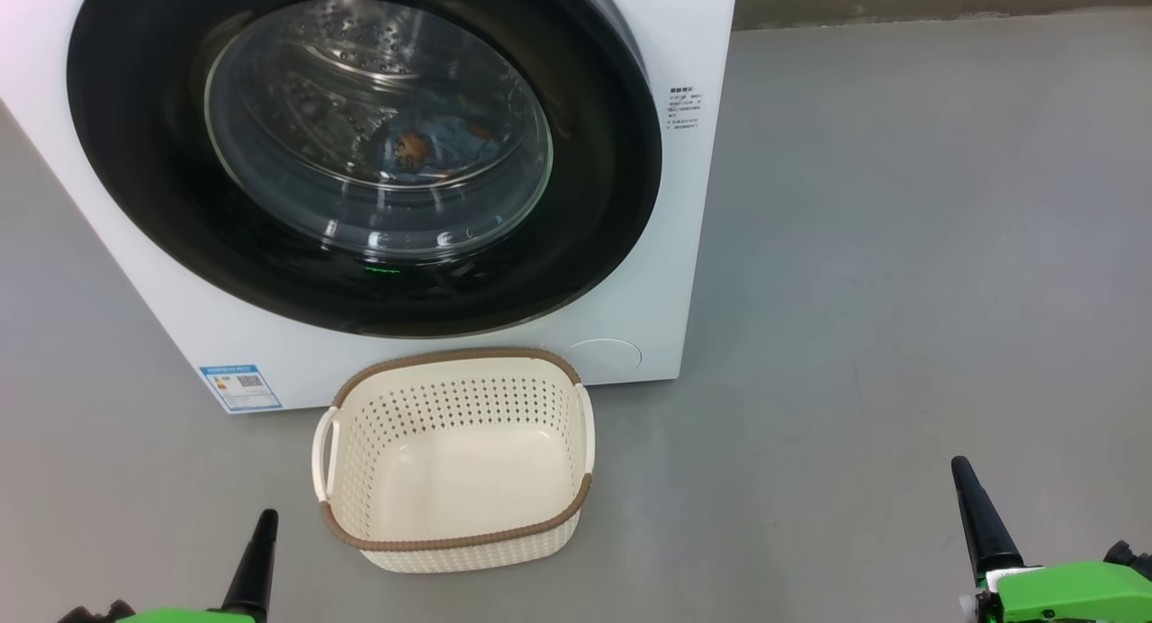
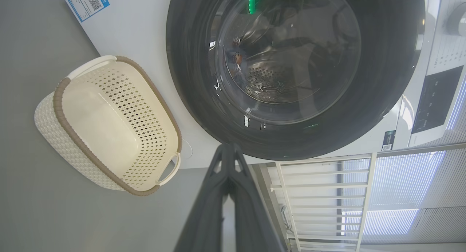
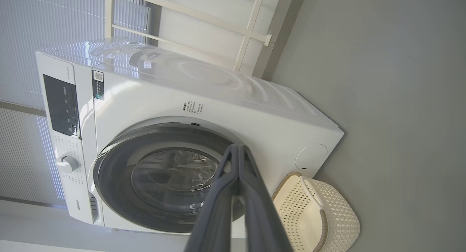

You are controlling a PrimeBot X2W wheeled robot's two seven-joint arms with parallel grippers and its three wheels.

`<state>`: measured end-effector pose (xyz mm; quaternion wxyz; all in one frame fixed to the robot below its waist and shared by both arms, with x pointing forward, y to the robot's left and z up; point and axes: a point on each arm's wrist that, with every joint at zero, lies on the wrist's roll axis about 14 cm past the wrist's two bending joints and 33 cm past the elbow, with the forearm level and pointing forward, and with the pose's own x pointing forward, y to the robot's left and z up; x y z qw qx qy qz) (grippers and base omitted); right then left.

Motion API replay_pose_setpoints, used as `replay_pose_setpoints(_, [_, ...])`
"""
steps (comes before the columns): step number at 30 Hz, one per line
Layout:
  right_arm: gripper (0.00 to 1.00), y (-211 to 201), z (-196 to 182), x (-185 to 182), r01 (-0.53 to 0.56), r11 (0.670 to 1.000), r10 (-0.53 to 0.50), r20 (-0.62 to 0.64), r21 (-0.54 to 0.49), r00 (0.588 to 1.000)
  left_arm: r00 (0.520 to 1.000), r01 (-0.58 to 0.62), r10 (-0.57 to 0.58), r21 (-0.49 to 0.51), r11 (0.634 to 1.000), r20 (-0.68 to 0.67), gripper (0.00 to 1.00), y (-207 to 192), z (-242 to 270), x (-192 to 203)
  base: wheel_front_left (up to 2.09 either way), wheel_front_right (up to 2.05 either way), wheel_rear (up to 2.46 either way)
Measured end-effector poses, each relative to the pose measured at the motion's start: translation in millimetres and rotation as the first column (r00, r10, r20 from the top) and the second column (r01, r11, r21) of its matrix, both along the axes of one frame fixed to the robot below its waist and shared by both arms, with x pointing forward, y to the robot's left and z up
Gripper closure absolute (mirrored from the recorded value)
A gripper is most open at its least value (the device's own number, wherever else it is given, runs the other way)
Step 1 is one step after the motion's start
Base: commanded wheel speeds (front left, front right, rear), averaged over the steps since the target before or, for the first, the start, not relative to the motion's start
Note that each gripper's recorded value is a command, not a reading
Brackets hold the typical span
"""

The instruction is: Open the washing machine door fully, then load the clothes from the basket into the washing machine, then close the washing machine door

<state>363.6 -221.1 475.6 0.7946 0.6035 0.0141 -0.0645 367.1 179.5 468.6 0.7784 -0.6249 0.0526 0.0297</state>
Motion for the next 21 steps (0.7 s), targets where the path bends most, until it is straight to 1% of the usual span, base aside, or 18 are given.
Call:
replay_pose_setpoints(12, [1.00,5.1,-0.6,3.2,-0.011,0.991,0.010,0.009,0.132,1.000,1.000,-0.008,0.010,-0.110,0.994,0.011,1.00,2.9,4.7,3.3,0.00,0.00,0.00])
replay_pose_setpoints(21, [1.00,9.3,3.5,8.4,-0.022,0.972,0.015,0.032,0.236,0.999,0.999,-0.012,0.018,-0.198,0.980,0.026,1.00,5.1,10.0,6.9,0.00,0.00,0.00])
